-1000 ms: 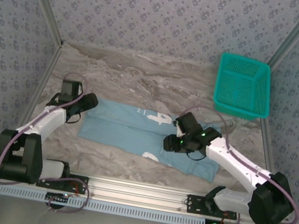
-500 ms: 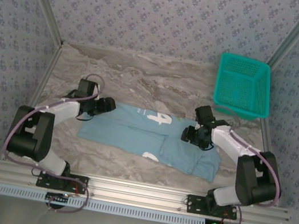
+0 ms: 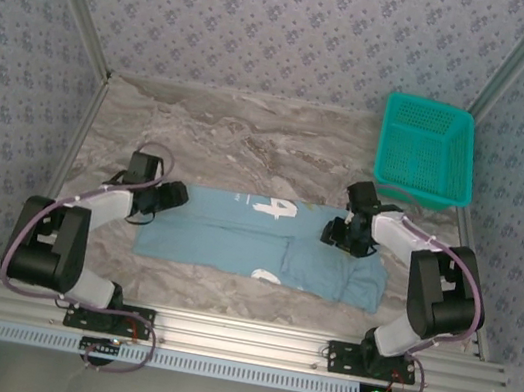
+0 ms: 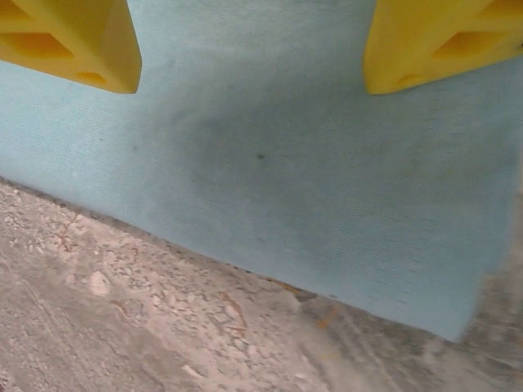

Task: Fold the inside-out t-shirt

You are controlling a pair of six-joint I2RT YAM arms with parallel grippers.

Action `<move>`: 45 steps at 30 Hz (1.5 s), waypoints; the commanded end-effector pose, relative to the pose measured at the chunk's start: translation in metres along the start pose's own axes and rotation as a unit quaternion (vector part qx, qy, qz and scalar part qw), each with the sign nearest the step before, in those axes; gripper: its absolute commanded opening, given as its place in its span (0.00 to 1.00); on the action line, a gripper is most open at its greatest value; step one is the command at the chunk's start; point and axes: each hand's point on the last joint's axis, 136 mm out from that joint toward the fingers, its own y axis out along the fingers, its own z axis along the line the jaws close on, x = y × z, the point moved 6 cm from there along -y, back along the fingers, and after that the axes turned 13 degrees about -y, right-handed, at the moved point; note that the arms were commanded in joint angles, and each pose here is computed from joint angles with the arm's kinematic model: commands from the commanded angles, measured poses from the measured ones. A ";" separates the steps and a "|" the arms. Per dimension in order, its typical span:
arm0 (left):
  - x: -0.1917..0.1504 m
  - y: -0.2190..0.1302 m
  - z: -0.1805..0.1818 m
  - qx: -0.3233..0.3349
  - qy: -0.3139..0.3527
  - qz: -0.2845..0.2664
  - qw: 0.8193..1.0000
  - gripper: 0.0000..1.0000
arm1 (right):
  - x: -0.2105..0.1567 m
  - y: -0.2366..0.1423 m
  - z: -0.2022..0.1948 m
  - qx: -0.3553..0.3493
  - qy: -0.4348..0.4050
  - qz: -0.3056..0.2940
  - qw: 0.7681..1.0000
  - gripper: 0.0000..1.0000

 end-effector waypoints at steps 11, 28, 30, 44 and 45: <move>0.059 -0.021 0.006 0.019 -0.042 -0.097 0.994 0.73 | 0.024 0.007 0.055 0.032 -0.093 0.012 0.995 0.56; 0.030 -0.063 -0.038 -0.133 -0.027 -0.059 0.989 0.78 | 0.034 -0.021 -0.031 -0.026 -0.062 0.023 0.997 1.00; 0.029 -0.063 -0.039 -0.135 -0.024 -0.058 0.989 0.78 | 0.034 -0.015 -0.034 -0.018 -0.063 0.039 0.997 1.00; 0.027 -0.057 -0.038 -0.129 -0.018 -0.051 0.990 0.78 | 0.035 0.007 -0.023 0.019 -0.100 0.062 0.993 0.92; 0.027 -0.056 -0.038 -0.128 -0.018 -0.050 0.990 0.78 | 0.036 0.008 -0.019 0.021 -0.108 0.062 0.992 0.90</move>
